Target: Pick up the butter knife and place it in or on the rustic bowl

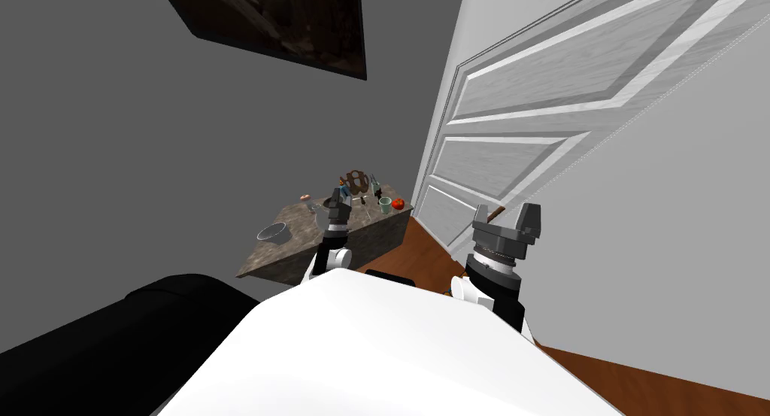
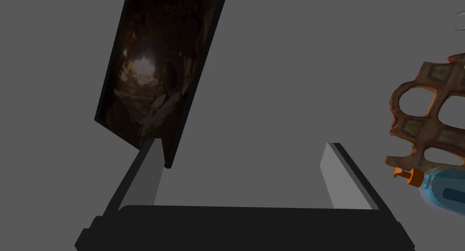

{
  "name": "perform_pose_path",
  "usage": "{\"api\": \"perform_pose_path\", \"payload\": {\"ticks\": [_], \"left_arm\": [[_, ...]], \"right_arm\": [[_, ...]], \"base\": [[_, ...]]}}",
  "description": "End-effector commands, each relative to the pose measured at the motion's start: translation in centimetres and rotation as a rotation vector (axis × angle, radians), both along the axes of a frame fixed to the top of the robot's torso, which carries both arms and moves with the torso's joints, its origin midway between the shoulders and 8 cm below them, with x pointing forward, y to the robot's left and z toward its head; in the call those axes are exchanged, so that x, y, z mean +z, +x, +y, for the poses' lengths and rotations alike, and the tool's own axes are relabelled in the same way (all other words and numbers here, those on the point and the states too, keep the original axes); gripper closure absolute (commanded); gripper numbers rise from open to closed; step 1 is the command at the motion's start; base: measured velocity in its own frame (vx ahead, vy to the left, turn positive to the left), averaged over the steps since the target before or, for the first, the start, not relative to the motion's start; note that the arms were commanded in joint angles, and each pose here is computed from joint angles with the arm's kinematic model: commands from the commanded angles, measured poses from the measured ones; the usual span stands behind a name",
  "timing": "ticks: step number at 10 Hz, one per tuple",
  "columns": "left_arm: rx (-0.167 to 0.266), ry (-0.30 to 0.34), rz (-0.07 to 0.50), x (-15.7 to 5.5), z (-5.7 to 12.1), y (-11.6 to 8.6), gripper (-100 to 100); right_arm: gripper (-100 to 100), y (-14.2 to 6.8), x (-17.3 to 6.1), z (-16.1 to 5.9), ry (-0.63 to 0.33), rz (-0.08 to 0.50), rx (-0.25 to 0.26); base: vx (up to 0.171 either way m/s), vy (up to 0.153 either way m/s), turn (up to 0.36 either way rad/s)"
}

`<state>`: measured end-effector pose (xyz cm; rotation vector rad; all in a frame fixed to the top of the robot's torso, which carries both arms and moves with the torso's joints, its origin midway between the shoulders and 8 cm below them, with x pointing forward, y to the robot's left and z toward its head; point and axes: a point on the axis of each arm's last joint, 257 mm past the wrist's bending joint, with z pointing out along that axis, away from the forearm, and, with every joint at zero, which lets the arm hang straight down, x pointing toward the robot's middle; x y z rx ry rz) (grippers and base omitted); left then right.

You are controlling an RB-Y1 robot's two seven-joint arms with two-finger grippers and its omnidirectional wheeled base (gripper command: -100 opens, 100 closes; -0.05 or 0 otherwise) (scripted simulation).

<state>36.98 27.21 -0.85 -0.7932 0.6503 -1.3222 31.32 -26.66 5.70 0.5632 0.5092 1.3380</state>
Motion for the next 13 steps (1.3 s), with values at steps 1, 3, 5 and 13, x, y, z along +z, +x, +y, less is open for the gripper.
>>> {"api": "perform_pose_path", "payload": {"ticks": [1, 3, 5, 13], "left_arm": [[-0.009, 0.039, 0.027, -0.7, 0.0, 0.3, -100], [-0.013, 0.101, 0.082, -2.2, 0.4, 0.8, -100], [-0.004, 0.172, 0.157, -4.3, 1.4, 1.5, -100], [0.113, 0.451, 0.499, -13.5, 9.9, 2.8, -100]], "right_arm": [[0, 0.0, 0.0, 0.0, 0.0, 0.0, 0.0], [0, 0.0, 0.0, 0.0, 0.0, 0.0, 0.0], [0, 0.0, 0.0, 0.0, 0.0, 0.0, 0.0], [0, 0.0, 0.0, 0.0, 0.0, 0.0, 0.0]], "base": [[0.005, -0.017, -0.031], [0.019, -0.038, -0.047], [0.022, -0.062, -0.06], [0.033, -0.079, -0.082]]}}
